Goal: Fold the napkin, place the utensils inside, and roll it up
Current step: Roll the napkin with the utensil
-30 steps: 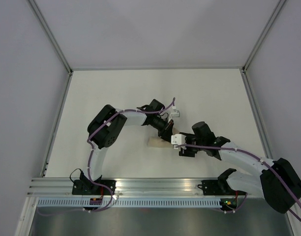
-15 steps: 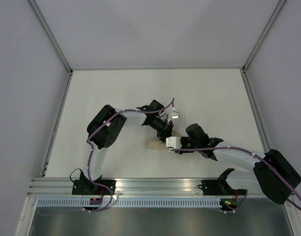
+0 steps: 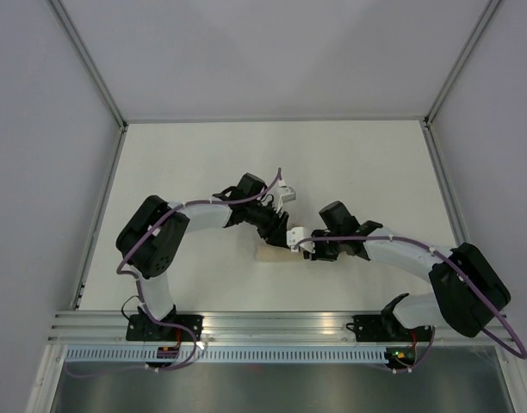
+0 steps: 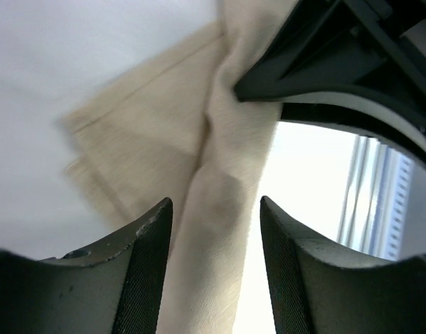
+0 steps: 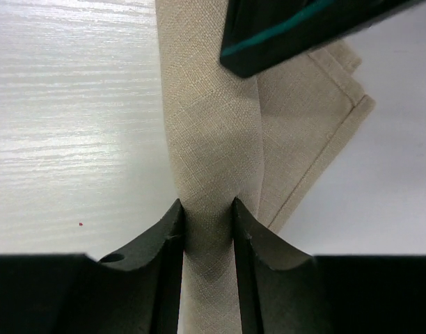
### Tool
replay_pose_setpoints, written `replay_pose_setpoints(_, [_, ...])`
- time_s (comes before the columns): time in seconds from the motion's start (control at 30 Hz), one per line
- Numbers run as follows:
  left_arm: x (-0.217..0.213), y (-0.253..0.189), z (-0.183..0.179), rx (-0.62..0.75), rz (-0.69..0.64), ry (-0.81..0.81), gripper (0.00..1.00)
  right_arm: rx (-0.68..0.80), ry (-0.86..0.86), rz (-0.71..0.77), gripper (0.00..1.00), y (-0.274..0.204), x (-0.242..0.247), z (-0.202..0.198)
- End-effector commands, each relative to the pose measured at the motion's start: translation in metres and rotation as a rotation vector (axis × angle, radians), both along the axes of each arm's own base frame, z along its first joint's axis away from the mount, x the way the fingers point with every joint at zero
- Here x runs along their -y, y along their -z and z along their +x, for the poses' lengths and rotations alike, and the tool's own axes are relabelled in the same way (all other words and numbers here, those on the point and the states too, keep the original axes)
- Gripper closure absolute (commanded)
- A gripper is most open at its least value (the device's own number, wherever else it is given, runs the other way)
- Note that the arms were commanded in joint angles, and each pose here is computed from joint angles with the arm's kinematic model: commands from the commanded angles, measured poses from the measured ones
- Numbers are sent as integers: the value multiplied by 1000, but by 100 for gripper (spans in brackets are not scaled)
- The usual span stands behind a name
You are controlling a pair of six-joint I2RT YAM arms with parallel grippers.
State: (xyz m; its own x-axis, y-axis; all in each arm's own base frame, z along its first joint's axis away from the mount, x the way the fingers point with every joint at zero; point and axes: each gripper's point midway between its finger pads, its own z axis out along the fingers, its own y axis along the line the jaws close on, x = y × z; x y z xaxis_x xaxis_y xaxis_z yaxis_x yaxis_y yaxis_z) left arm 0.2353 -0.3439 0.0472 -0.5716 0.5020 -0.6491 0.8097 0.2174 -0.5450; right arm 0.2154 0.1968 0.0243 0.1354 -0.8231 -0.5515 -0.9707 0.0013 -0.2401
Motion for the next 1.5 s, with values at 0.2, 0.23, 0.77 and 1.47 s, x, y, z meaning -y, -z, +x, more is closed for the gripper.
replay_pose_setpoints(0.2, [-25,-56,50,367,-116,-380,47,-473,-71,-74,82,12,16,-37])
replay_pose_setpoints(0.23, [-32,-56,40,398,-123,-399,47,-499,-73,-73,82,12,17,-36])
replay_pose_setpoints(0.77, [5,-59,-6,1055,-1,-299,29,-814,-56,-76,82,23,15,-3])
replay_pose_setpoints(1.47, [33,30,-21,1176,306,68,67,-827,-7,-100,82,35,25,5])
